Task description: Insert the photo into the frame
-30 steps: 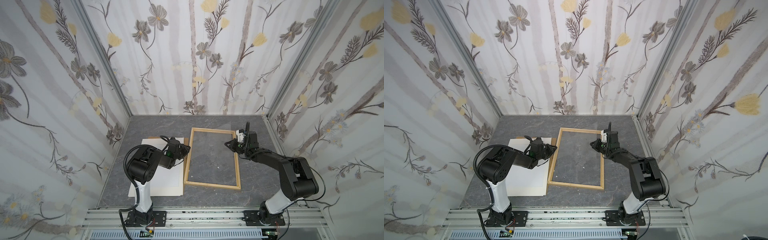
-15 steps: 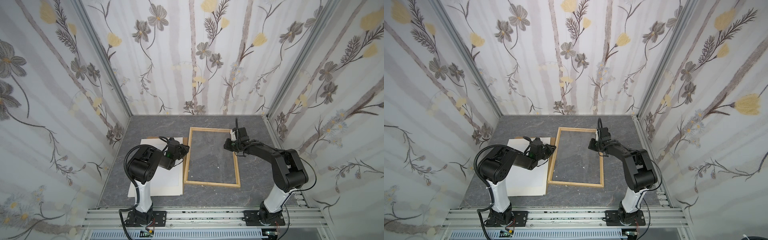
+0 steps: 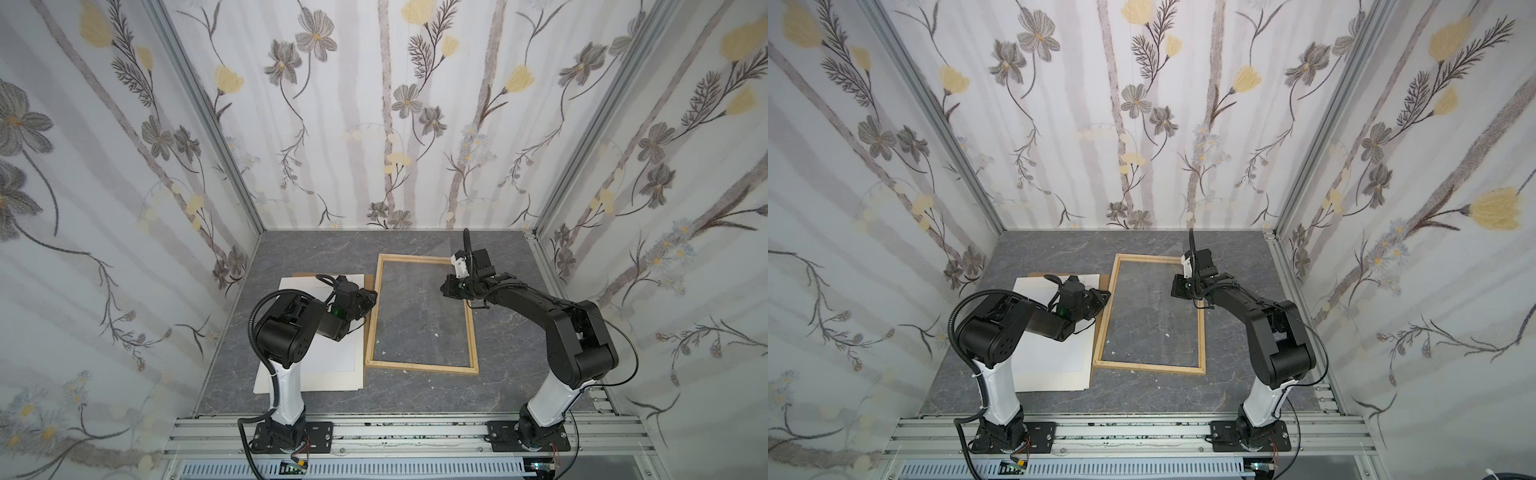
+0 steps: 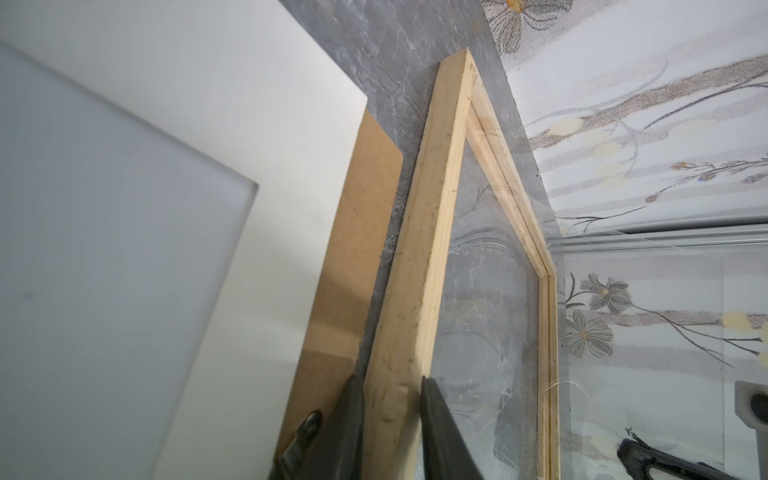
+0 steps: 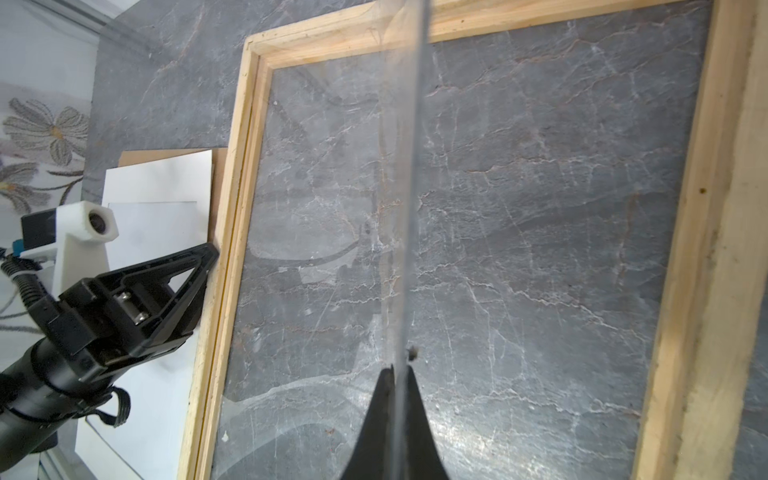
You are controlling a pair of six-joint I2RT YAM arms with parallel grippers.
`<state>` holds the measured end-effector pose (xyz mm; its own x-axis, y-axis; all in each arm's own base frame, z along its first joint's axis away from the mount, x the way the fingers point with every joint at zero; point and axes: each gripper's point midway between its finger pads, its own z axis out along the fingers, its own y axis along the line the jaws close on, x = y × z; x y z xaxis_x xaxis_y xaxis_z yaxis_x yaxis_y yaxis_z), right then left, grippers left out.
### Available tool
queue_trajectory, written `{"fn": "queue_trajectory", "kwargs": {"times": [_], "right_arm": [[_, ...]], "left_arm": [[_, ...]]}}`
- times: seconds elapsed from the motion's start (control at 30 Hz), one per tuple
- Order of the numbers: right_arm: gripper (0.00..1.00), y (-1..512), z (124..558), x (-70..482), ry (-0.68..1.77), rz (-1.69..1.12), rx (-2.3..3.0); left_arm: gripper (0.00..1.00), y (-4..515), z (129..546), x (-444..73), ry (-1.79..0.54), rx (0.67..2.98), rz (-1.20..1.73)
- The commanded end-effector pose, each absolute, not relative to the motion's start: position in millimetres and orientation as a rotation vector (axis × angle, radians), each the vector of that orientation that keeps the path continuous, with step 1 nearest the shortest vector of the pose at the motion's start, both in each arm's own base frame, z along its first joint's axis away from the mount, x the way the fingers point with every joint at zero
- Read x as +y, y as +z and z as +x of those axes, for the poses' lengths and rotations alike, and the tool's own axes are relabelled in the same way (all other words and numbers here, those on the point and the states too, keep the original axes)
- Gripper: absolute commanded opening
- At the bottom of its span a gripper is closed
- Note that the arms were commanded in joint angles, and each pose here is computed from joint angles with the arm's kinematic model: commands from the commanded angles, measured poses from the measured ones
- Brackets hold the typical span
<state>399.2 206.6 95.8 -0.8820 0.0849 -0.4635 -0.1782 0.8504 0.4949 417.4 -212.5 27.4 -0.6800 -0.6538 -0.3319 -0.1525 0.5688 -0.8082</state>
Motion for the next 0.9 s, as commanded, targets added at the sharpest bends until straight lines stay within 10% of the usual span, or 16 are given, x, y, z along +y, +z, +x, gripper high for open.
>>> {"fn": "queue_trajectory", "kwargs": {"times": [0.0,0.87], "right_arm": [[0.00,90,334,243,1.115,-0.333,2.672],[0.00,63,375,205,0.856,-0.137,2.727]], "left_arm": [[0.23,12,374,-251,-1.241,2.388,-0.567],[0.23,15,372,-253,-1.253,2.382,-0.567]]}}
